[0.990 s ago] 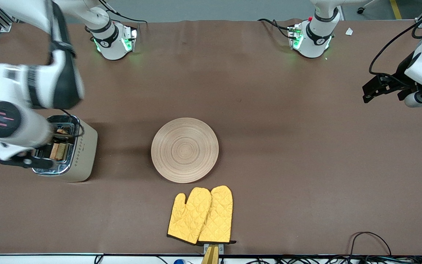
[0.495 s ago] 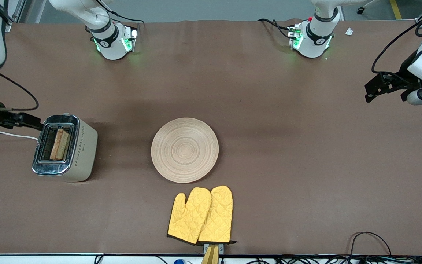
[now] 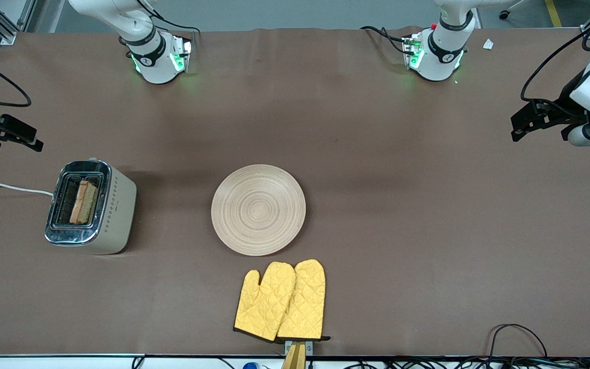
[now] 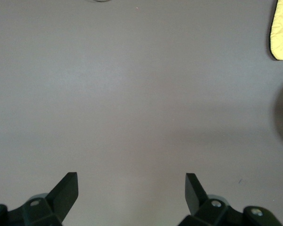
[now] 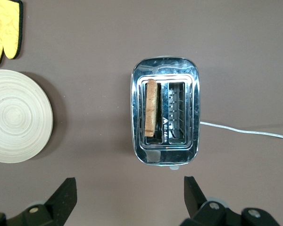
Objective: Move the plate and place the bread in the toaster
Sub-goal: 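Open the right gripper and raise it away from the toaster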
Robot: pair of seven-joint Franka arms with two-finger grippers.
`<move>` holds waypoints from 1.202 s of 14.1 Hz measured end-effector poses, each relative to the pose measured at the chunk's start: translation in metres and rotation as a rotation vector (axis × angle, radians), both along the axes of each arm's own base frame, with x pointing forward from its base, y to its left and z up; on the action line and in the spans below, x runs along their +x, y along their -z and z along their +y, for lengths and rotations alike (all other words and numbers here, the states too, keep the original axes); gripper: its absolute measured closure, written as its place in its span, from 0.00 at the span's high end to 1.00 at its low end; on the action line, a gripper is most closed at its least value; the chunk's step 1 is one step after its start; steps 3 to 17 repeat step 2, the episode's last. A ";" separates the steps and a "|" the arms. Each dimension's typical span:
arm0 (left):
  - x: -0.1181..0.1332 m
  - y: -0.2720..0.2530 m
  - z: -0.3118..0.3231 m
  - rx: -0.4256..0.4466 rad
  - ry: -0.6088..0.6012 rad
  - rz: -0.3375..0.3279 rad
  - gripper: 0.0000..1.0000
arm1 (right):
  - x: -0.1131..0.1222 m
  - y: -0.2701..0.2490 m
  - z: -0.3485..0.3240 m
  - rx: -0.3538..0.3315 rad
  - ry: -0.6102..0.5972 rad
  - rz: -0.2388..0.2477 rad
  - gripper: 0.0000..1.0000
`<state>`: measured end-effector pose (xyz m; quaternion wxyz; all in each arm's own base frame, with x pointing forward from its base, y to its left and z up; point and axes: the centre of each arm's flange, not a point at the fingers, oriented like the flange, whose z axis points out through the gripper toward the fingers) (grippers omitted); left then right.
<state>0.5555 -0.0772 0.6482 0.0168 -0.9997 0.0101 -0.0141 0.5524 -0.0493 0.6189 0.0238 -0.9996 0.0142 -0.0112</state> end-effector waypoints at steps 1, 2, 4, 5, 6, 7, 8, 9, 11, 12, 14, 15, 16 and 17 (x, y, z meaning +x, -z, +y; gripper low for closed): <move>0.000 0.000 0.000 0.000 0.000 0.002 1.00 | -0.001 -0.002 -0.002 -0.007 0.002 -0.002 1.00; 0.000 0.000 0.000 0.000 0.000 0.003 1.00 | -0.002 -0.002 -0.003 -0.011 0.002 -0.002 1.00; 0.000 0.000 0.000 0.000 0.000 0.003 1.00 | -0.002 -0.002 -0.003 -0.011 0.002 -0.002 1.00; 0.000 0.000 0.000 0.000 0.000 0.003 1.00 | -0.002 -0.002 -0.003 -0.011 0.002 -0.002 1.00; 0.000 0.000 0.000 0.000 0.000 0.003 1.00 | -0.002 -0.002 -0.003 -0.011 0.002 -0.002 1.00; 0.000 0.000 0.000 0.000 0.000 0.003 1.00 | -0.002 -0.002 -0.003 -0.011 0.002 -0.002 1.00; 0.000 0.000 0.000 0.000 0.000 0.003 1.00 | -0.002 -0.002 -0.003 -0.011 0.002 -0.002 1.00; 0.000 0.000 0.000 0.000 0.000 0.003 1.00 | -0.002 -0.002 -0.003 -0.011 0.002 -0.002 1.00; 0.000 0.000 0.000 0.000 0.000 0.003 1.00 | -0.002 -0.002 -0.003 -0.011 0.002 -0.002 1.00; 0.000 0.000 0.000 0.000 0.000 0.003 1.00 | -0.002 -0.002 -0.003 -0.011 0.002 -0.002 1.00; 0.000 0.000 0.000 0.000 0.000 0.003 1.00 | -0.002 -0.002 -0.003 -0.011 0.002 -0.002 1.00; 0.000 0.000 0.000 0.000 0.000 0.003 1.00 | -0.002 -0.002 -0.003 -0.011 0.002 -0.002 1.00; 0.000 0.000 0.000 0.000 0.000 0.003 1.00 | -0.002 -0.002 -0.003 -0.011 0.002 -0.002 1.00; 0.000 0.000 0.000 0.000 0.000 0.003 1.00 | -0.002 -0.002 -0.003 -0.011 0.002 -0.002 1.00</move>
